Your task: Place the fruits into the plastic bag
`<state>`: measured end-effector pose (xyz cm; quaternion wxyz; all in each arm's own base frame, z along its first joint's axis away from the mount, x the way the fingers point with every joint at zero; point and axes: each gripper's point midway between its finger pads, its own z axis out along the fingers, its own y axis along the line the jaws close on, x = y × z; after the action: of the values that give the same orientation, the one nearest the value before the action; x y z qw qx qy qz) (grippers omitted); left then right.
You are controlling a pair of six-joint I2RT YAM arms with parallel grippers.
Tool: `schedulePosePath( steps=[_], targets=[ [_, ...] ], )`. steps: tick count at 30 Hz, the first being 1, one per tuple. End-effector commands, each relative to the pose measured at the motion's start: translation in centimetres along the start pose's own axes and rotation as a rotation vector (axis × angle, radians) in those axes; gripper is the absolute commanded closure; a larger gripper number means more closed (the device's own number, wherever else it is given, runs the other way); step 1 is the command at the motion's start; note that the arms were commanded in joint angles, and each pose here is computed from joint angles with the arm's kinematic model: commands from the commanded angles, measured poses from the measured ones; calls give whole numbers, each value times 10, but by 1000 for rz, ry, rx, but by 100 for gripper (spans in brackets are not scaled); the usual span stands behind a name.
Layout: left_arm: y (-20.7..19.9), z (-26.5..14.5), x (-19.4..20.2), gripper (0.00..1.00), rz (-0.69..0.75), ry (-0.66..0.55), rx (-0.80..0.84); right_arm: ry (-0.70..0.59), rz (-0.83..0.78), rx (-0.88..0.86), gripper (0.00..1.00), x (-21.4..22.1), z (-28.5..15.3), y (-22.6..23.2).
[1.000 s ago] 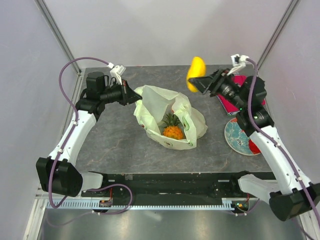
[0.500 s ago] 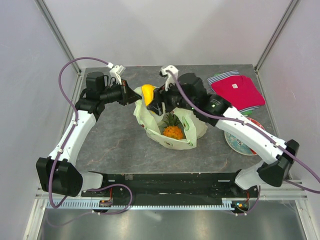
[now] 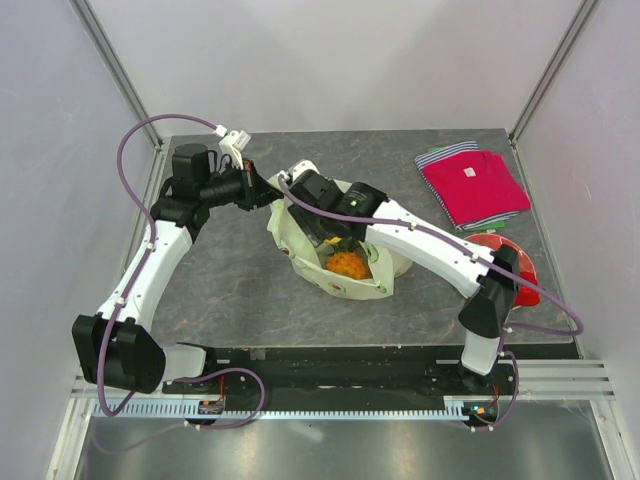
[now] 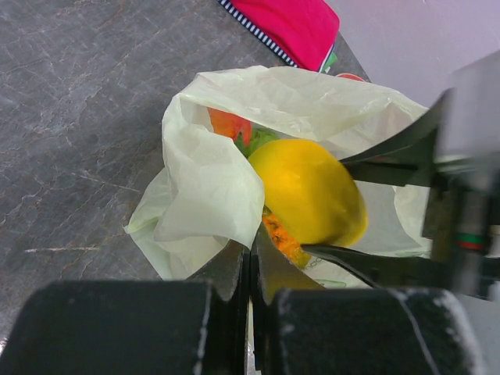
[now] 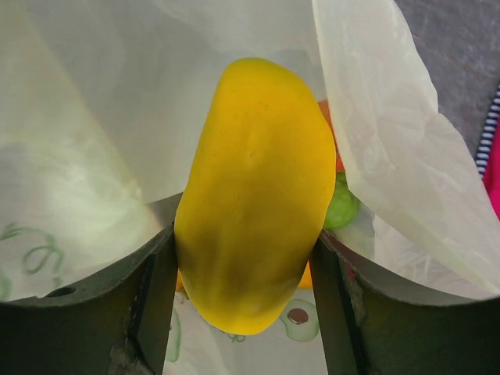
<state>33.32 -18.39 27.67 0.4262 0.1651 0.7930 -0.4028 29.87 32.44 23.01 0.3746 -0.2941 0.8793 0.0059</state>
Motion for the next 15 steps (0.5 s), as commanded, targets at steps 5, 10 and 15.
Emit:
schedulePosePath(
  steps=[5,10,15],
  targets=[
    [-4,-1,-4,98,20,-12,24,136,-54,215,78,37,28,-27],
    [-4,-1,-5,98,22,-16,23,214,5,156,77,75,61,-24],
    [-4,-1,-5,98,21,-16,23,211,56,102,65,89,76,-20]
  ],
)
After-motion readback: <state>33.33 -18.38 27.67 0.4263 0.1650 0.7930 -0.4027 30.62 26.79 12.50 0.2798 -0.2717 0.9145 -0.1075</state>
